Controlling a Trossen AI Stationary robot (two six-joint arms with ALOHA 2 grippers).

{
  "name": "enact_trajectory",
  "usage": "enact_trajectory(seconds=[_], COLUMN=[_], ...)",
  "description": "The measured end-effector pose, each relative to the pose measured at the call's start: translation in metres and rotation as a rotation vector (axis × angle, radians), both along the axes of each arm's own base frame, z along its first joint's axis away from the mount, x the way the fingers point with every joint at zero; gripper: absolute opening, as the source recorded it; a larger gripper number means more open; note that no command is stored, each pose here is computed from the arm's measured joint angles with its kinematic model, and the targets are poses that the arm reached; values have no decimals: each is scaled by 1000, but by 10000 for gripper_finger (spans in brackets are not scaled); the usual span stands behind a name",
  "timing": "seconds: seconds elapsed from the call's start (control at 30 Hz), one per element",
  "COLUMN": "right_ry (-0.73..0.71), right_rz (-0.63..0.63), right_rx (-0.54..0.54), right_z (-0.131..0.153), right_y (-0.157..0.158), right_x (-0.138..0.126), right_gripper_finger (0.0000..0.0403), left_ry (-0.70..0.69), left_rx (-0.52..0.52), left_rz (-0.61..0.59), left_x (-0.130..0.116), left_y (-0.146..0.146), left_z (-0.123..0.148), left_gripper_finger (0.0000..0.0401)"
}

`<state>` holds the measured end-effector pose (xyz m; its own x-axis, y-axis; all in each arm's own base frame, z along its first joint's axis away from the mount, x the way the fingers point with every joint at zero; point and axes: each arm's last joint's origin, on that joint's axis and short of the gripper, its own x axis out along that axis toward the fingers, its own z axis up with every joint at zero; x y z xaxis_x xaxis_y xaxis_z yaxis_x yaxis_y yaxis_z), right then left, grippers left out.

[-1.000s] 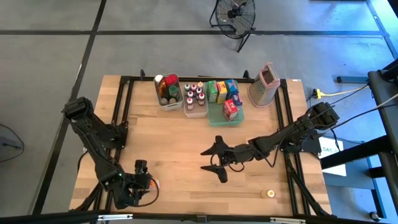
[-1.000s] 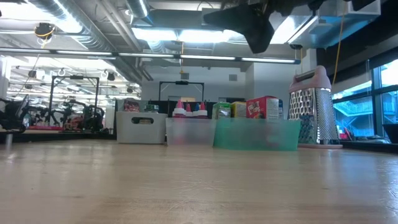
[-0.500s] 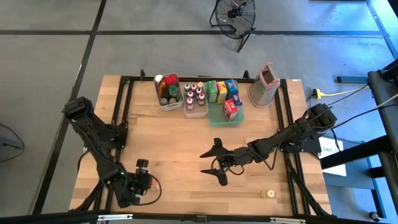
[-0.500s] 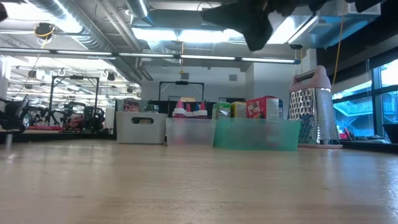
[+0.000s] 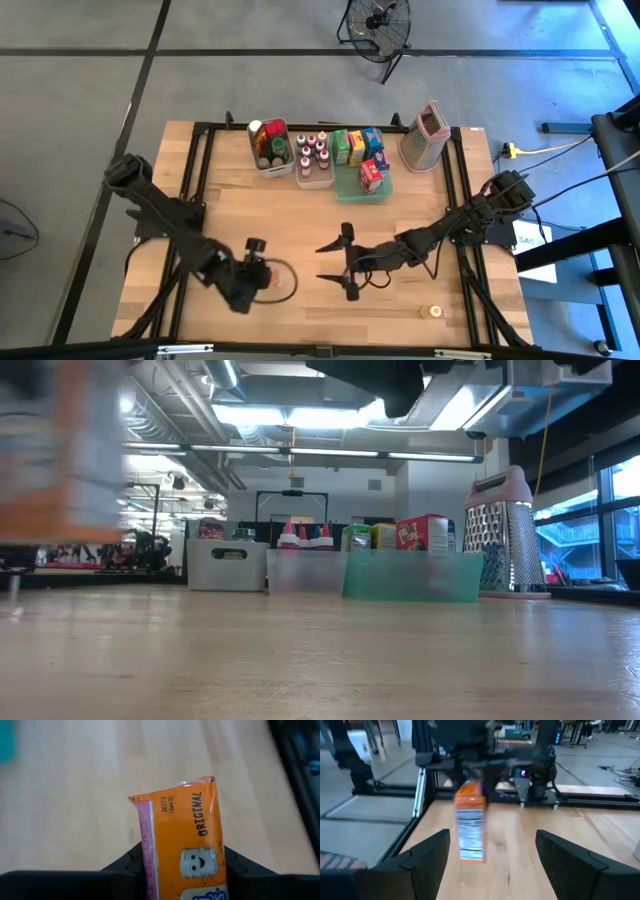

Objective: Pick & Place Kitchen Items
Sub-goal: Put the orange cereal box into the green bin

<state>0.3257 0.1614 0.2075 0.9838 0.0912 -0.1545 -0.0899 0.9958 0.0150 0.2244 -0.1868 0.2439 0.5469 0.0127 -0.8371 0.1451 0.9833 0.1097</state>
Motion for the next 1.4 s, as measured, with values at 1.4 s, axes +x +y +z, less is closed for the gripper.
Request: enact_trajectory(seconds=[1.4], right_ry=[233], right_rz=[-112], right_rx=[-289], right_z=[51], right_y=[-25], right_x=[40], right_gripper_finger=[295], left_ry=[-231], left_rx=[129], left_rz=[-7], left_x=[70], left_y=[68], left_z=[36], left_gripper_finger=[124])
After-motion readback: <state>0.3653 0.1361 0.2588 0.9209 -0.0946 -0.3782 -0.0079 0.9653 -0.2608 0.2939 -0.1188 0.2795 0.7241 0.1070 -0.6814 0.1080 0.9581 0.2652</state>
